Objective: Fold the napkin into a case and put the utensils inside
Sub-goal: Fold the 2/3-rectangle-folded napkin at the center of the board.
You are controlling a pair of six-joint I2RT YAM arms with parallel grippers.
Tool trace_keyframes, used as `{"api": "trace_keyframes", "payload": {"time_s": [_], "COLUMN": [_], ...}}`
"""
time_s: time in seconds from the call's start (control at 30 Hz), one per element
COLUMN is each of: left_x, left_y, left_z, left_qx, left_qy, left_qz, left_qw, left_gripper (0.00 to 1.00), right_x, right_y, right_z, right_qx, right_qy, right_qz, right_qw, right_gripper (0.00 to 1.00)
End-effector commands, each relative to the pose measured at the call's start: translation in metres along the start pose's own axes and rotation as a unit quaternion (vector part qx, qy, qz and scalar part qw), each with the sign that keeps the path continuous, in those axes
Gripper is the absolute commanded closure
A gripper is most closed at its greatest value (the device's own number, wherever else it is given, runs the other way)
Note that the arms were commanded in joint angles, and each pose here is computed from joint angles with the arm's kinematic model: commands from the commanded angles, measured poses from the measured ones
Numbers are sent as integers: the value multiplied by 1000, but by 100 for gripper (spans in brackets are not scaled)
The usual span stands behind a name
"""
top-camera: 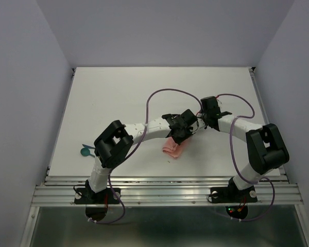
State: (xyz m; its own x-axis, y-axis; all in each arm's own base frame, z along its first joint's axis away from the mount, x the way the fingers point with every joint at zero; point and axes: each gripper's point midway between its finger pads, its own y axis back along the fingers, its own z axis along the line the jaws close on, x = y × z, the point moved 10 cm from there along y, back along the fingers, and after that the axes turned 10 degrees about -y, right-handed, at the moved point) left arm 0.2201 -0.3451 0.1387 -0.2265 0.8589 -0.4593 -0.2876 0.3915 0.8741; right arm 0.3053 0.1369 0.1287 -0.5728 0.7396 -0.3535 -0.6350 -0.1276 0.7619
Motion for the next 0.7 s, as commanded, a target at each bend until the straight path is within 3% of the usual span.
{"api": "trace_keyframes", "payload": {"time_s": [0.0, 0.53, 0.67], "left_x": [-18, -9, -10], "left_y": [9, -8, -7], "left_z": [0, -10, -10], "left_qx": [25, 58, 62], "left_qy": [1, 16, 17], "left_qz": [-41, -60, -67], "left_qw": [999, 996, 996], "left_gripper": [100, 100, 100], "right_x": [-4, 3, 3], "right_y": [10, -6, -4], "right_z": [7, -1, -1], "right_qx": [-19, -8, -10], "right_qy": [-15, -28, -25], "right_qz": [-8, 7, 8], "right_qw": [1000, 1000, 1000], "right_gripper": [99, 99, 92]}}
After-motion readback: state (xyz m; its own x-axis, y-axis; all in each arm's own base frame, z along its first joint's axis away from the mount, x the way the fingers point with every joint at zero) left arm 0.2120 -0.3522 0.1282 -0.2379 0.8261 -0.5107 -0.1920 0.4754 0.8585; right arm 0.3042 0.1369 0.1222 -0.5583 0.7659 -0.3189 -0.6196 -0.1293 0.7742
